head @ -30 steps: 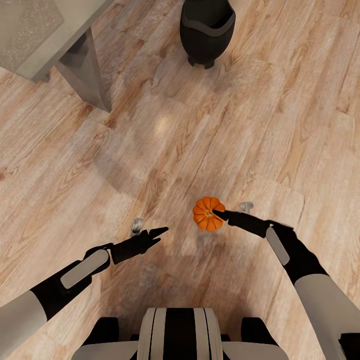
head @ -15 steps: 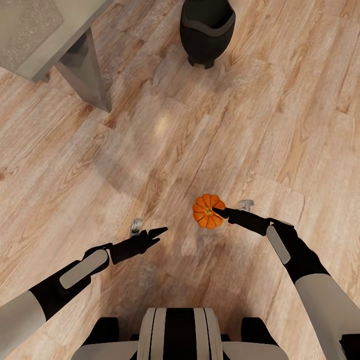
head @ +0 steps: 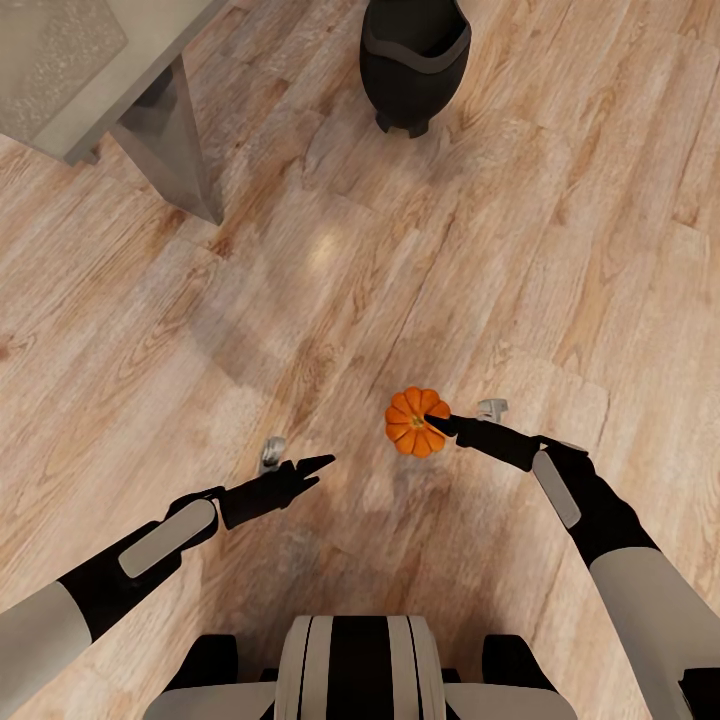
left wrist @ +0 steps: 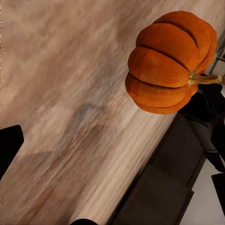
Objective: Place each of the two pumpkins and all three candles from the living room inside a cabinet in the living room (use any cabinet), then make sure every cabinet is closed, and position the cauldron so it is next to a table in the living room.
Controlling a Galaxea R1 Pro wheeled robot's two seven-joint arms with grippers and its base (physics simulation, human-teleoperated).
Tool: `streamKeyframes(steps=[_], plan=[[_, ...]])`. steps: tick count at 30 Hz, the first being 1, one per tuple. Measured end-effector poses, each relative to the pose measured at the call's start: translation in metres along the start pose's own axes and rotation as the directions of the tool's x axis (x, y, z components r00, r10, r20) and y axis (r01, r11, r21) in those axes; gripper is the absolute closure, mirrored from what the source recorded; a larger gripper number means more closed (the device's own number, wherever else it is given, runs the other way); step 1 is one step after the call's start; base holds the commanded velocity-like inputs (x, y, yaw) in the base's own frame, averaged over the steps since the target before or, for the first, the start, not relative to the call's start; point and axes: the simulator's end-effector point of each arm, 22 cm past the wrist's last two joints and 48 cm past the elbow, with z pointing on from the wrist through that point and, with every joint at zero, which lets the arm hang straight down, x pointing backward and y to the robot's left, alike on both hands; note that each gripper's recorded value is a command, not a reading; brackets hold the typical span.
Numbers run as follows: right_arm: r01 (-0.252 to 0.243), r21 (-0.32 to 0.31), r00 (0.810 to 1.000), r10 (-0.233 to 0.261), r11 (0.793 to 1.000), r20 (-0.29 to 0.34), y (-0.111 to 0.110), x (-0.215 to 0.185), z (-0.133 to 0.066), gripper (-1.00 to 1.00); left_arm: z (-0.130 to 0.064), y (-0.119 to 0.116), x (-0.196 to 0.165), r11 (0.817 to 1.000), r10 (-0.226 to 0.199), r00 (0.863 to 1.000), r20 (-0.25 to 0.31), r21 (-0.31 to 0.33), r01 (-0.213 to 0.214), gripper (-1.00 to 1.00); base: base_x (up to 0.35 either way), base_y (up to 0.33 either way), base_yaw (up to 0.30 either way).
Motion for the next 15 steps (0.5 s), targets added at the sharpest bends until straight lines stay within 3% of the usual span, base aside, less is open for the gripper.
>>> streamKeyframes(steps=[15], plan=[[0.001,-0.004,1.000,-0.001,1.000,0.001,0.002,0.000,0.001,1.00,0.000,-0.009,-0.001,1.000,0.008,1.000,-0.001,0.027,-0.008,-1.00,0.000,0.000,0.000]])
